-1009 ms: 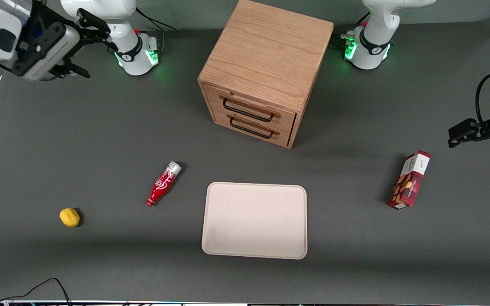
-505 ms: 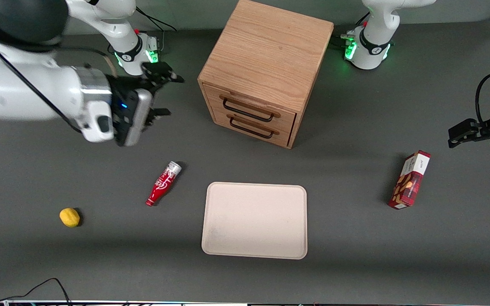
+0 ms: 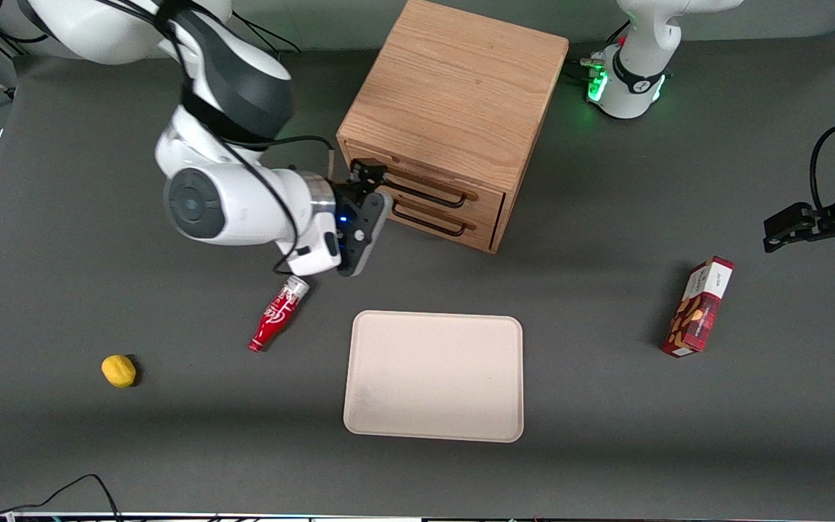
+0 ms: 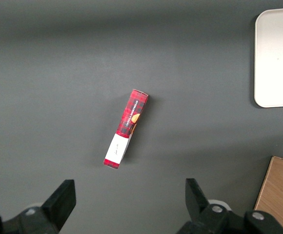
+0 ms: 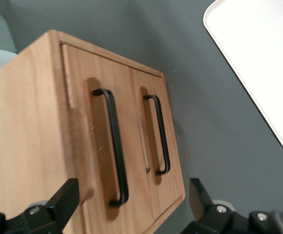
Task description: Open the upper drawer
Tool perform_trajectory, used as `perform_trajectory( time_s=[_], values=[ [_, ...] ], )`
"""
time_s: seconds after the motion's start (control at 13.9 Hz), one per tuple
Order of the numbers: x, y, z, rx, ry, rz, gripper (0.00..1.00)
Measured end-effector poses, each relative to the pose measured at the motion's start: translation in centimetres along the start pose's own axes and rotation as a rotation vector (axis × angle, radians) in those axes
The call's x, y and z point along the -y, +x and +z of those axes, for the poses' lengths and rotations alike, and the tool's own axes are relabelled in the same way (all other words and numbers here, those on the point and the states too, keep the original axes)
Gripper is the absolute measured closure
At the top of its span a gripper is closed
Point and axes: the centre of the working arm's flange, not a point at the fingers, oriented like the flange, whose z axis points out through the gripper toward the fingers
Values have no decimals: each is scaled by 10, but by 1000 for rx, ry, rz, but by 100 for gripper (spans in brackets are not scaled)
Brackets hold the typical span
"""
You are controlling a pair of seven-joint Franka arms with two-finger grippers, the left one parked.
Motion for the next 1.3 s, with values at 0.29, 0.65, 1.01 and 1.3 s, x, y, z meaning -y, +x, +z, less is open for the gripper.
perform_trajectory(
  time_s=[0.29,0.65,1.01,1.3],
  values=[
    [-9,7,53,21,-54,31,0],
    [3,16,82,38,-41,42,0],
    [24,17,94,58,-26,30,0],
    [21,15,100,71,-30,33,0]
  ],
)
